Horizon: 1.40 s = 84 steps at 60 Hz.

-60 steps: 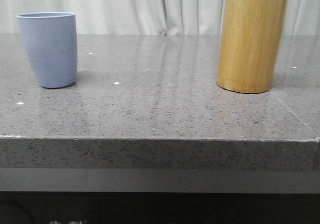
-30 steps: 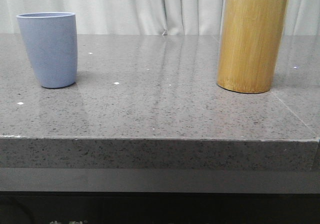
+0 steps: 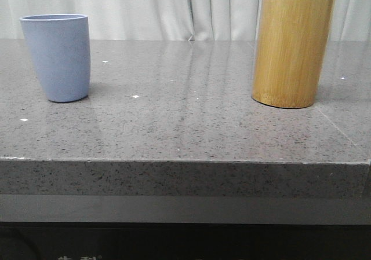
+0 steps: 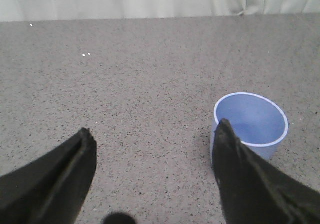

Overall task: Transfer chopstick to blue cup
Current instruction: 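Grasp the light blue cup with the left gripper and lift it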

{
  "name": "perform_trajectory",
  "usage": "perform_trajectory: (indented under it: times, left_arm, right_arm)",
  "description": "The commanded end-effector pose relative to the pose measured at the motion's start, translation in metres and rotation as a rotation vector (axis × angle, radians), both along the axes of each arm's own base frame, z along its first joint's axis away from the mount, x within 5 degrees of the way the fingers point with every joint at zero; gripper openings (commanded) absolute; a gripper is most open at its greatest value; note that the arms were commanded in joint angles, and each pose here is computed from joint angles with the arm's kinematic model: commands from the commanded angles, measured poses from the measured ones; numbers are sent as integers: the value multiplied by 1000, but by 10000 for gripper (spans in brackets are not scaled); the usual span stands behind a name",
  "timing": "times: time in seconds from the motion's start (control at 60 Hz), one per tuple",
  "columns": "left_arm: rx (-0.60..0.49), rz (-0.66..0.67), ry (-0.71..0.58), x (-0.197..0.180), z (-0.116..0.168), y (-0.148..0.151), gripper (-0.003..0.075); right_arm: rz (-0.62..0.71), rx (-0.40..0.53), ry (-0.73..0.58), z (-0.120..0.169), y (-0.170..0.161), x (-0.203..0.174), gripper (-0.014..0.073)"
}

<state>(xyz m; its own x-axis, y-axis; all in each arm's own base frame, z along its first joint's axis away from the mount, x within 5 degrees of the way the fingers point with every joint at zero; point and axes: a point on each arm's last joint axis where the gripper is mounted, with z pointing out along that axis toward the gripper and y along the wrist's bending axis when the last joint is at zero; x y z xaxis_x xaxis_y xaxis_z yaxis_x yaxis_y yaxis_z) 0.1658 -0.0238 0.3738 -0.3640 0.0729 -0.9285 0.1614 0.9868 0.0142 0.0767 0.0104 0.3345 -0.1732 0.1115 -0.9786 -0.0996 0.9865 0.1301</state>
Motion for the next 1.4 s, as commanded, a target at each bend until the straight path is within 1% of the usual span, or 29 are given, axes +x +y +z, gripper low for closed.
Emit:
perform_trajectory:
  times: [0.0,0.083,0.233,0.4,0.5,0.699,1.016,1.066,1.166,1.249,1.382]
  left_arm:
    - [0,-42,-62,19,30,-10,514]
    - [9,-98,-5,42,38,-25,518]
    - [38,-215,115,72,50,-61,517]
    - [105,-313,330,104,47,-99,515]
    - [137,-338,428,120,42,-114,515]
    - [149,-361,557,144,28,-131,515]
    - [183,-362,702,166,-10,-141,507]
    - [188,-361,712,169,-14,-142,478]
    - [191,-359,716,170,-16,-143,370]
    - [204,-353,713,171,-16,-142,235]
    - [223,-343,708,172,-16,-140,58]
  right_arm:
    - [-22,-2,-106,18,-2,1,591]
    - [-22,-2,-106,18,-2,1,591]
    - [-22,-3,-105,18,-2,1,591]
    - [-22,-3,-103,18,-2,1,591]
    - [-22,-3,-102,18,-2,1,591]
    - [-21,-3,-98,17,-2,2,591]
    - [-21,-3,-96,17,-2,2,591]
    - [-21,-3,-96,17,-2,2,591]
    - [-21,-3,-96,17,-2,2,591]
    - [-21,-3,-96,17,-2,2,591]
    - [-21,-3,-96,17,-2,2,591]
